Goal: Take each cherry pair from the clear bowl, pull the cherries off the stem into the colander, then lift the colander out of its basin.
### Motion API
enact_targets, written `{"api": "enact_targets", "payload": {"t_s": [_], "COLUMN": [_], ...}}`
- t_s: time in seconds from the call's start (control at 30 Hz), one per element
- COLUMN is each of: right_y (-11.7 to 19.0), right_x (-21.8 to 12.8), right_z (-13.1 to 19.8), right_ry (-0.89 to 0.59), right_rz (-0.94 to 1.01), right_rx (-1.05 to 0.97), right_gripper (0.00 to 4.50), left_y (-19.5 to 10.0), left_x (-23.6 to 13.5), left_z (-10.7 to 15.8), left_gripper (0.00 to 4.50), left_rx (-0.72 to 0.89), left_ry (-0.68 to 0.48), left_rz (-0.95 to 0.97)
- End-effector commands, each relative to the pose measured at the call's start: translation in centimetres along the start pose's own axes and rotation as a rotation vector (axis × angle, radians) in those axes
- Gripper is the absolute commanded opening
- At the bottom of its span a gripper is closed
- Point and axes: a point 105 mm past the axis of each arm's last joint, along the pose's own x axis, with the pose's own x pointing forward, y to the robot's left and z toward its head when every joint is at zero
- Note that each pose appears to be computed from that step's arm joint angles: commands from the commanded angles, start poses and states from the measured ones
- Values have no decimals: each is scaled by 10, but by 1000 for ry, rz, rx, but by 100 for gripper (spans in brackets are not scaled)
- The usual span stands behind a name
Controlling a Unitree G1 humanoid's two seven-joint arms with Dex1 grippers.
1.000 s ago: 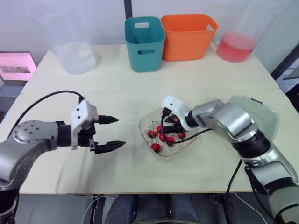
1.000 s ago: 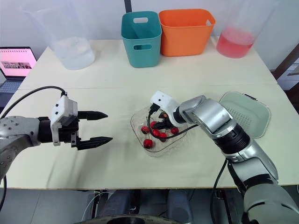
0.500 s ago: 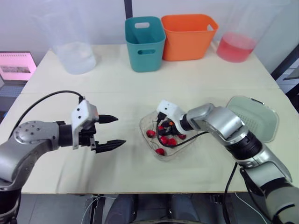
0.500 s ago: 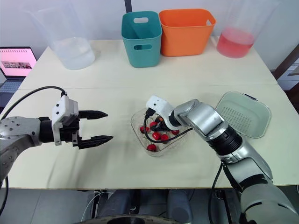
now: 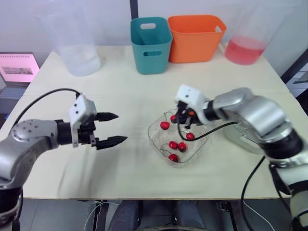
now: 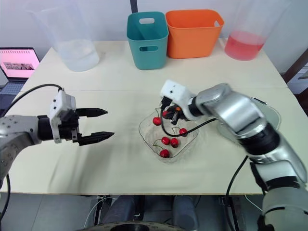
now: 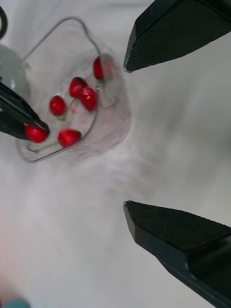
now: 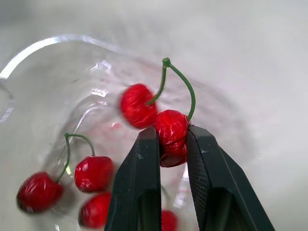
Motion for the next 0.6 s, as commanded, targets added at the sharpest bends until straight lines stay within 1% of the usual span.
{"api": "enact_targets", "payload": {"t_s": [0.03,0.1,0.13,0.23,0.3,0.43,0.6], "right_y": [-2,-2,-4,-12,-12,-8,-6], "right_x": [-32,-47,-53,-58,-57,-54,-56], "right_z": [27,43,50,64,73,84,92], "right_ry": [-148,-271,-325,-422,-469,-524,-554], "right_rz": [-39,-55,-70,-149,-170,-182,-199], "right_rx": [-157,-204,-194,-152,-126,-96,-79], "right_gripper": [35,35,35,35,35,35,35], "left_y": [10,12,13,20,24,28,31], "left_x": [-4,1,7,28,43,66,78], "left_z": [40,62,74,100,111,120,123], "left_gripper": [450,450,450,450,450,450,450], "left_rx": [-9,-19,-21,-24,-14,20,36], "left_ry": [-153,-236,-278,-363,-392,-413,-424], "left_rz": [-3,-36,-63,-103,-114,-134,-157]}}
